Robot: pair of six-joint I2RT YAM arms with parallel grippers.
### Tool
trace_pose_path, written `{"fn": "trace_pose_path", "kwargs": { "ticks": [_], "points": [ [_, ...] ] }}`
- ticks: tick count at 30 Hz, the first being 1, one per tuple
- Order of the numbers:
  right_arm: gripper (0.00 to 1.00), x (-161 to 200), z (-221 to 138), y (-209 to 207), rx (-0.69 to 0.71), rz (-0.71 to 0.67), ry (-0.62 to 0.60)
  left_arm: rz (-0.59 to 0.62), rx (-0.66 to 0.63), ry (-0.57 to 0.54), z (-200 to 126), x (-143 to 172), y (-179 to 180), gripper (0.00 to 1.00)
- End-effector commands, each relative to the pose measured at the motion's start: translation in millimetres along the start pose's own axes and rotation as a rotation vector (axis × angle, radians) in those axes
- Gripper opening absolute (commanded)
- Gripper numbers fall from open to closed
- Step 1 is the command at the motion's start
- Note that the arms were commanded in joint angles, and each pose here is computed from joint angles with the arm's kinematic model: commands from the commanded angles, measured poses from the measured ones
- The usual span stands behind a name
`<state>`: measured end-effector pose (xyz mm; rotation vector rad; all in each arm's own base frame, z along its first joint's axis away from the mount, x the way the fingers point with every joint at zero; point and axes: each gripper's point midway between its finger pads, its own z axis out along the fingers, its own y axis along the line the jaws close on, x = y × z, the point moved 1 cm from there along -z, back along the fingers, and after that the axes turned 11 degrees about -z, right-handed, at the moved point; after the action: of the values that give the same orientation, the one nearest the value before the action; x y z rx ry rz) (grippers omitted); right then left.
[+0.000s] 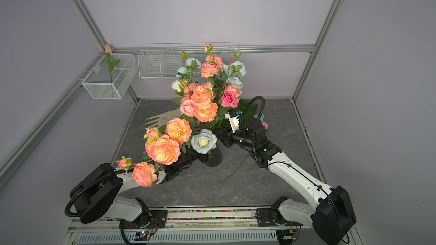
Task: Pick out pink flowers from the vase
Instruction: Pick up the flower from the vase.
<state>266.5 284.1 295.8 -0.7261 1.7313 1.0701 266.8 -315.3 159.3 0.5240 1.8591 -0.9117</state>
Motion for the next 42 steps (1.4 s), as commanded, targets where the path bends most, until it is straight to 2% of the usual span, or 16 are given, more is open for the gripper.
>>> {"fn": "trace_pose_path", "kwargs": {
  "ticks": [1,7,16,25,34,42],
  "points": [
    [0.16,-5.4,-0.9,-1.7,0.021,-0.020,-0.018,-0.069,-0.056,0.212,-0.6,57.3,17.4,0.00],
    [0.22,-18.1,5.7,2.4,-0.015,-0.032,-0.035,-0.067,-0.050,0.219,0.1,58.5,16.6,0.00],
    [0.26,-21.3,8.6,-13.3,0.048,-0.027,-0.037,-0.059,-0.050,0.226,0.1,59.5,16.4,0.00],
    [0.26,-18.6,-10.3,-30.1,0.106,-0.007,-0.041,-0.050,-0.052,0.232,0.4,61.8,17.9,0.00],
    [0.25,-12.1,2.2,-16.0,0.015,0.013,-0.026,-0.050,-0.047,0.233,1.2,62.1,17.2,0.00],
    [0.23,-18.6,14.7,-23.2,0.026,0.014,-0.042,-0.054,-0.043,0.231,0.6,62.4,16.9,0.00]
  ]
}}
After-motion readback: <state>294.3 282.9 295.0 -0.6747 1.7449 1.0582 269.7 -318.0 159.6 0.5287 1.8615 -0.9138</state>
